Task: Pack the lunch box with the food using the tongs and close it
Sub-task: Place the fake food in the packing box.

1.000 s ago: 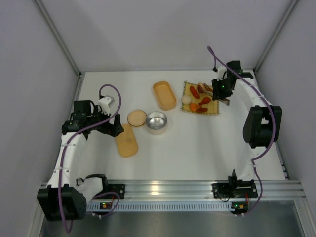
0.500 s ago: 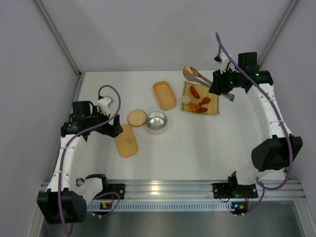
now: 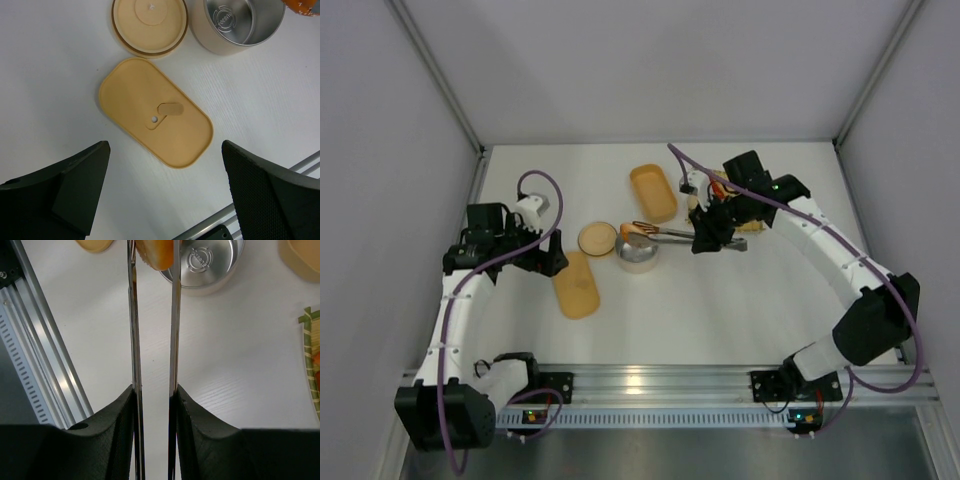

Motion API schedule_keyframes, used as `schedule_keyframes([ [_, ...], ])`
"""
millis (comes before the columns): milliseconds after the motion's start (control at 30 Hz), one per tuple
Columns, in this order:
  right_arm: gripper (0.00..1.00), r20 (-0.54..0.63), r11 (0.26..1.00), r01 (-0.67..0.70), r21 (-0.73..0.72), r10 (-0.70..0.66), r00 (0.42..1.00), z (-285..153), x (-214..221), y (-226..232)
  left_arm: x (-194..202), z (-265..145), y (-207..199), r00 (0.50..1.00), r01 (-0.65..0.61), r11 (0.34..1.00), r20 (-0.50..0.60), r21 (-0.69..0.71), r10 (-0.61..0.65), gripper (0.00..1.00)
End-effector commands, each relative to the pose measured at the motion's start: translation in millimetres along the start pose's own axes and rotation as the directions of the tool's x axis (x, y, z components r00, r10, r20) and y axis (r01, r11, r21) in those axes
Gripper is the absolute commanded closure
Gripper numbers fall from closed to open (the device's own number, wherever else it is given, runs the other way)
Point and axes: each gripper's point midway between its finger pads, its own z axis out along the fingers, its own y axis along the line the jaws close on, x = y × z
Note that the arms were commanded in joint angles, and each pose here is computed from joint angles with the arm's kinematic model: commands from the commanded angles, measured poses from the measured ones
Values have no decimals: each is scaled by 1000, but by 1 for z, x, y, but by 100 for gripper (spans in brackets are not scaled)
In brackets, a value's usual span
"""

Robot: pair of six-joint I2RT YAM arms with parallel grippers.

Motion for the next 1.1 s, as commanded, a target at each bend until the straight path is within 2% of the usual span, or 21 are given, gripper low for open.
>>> schedule_keyframes([
  [0, 91, 30, 998, 70, -1, -70, 997, 7, -11, 0, -15, -6, 2, 999, -10, 1000, 31, -17, 10, 2],
  [333, 89, -13, 998, 52, -24, -53, 999, 44, 1, -13, -16, -1, 5, 1000, -9, 1000, 21, -14, 10, 2],
  [800, 89, -55, 999, 19, -31, -20, 998, 63, 0, -28, -2, 7, 6, 1000, 1, 1000, 2, -11, -1, 2],
  [1067, 84, -94, 999, -19, -46, 15, 996, 75, 3, -35, -1, 11, 9, 1000, -2, 1000, -6, -17, 2, 2],
])
